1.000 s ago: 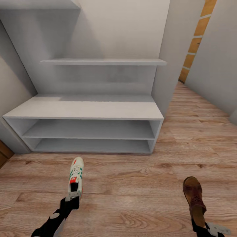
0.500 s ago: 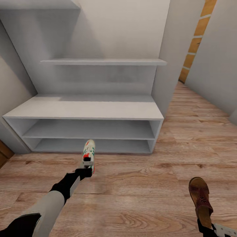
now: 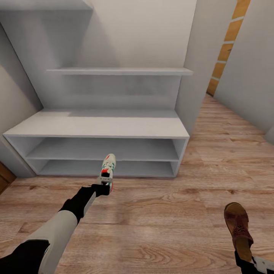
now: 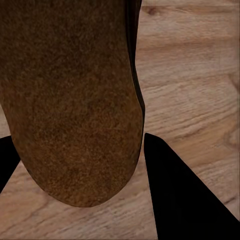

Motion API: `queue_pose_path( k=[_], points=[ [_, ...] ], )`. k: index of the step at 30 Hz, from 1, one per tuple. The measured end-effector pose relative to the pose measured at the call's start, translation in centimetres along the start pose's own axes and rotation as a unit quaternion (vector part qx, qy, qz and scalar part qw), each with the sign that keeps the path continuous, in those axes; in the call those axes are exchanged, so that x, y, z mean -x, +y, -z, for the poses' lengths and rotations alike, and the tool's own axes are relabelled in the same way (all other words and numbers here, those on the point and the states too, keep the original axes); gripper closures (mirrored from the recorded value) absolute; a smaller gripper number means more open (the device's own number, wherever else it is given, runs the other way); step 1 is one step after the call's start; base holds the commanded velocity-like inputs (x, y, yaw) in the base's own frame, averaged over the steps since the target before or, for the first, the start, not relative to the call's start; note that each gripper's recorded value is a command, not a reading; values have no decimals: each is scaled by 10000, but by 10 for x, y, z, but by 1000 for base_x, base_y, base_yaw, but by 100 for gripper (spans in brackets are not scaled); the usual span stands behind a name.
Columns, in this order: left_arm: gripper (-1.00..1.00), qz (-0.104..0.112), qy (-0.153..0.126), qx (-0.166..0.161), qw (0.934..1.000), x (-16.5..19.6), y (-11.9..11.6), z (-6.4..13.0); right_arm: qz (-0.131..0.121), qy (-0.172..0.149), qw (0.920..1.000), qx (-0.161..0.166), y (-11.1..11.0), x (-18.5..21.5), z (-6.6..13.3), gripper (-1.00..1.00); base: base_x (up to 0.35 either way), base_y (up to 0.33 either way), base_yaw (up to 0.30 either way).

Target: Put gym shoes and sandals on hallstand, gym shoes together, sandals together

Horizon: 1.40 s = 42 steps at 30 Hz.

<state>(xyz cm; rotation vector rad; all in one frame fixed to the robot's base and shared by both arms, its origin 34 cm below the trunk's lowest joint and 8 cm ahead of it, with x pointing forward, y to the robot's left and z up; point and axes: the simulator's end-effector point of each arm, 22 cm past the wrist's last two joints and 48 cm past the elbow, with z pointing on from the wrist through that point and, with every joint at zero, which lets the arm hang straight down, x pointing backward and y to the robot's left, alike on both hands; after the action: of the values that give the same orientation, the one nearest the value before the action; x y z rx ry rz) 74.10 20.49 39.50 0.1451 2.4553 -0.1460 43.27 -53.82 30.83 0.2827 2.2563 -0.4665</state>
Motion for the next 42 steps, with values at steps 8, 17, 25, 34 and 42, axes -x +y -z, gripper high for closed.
queue_pose_path(
  k=[8,17,25,34,42],
  points=[
    [100,-8,78,-34,10000,4,0,-3,20,9,10000,-31,0,-17,-9,100,0,0,0],
    [100,-8,172,-19,9998,-21,3,-19,53,67,10000,-28,3,-41,-18,100,0,0,0],
    [100,-2,211,-28,9998,-38,3,-32,81,107,9999,-26,6,-60,-25,100,0,0,0],
    [100,-6,215,-39,9998,-40,1,-33,98,109,9999,-21,6,-60,-25,100,0,0,0],
    [100,-7,195,-30,9998,-40,2,-33,98,103,9999,-22,6,-60,-25,100,84,0,0]
  ],
)
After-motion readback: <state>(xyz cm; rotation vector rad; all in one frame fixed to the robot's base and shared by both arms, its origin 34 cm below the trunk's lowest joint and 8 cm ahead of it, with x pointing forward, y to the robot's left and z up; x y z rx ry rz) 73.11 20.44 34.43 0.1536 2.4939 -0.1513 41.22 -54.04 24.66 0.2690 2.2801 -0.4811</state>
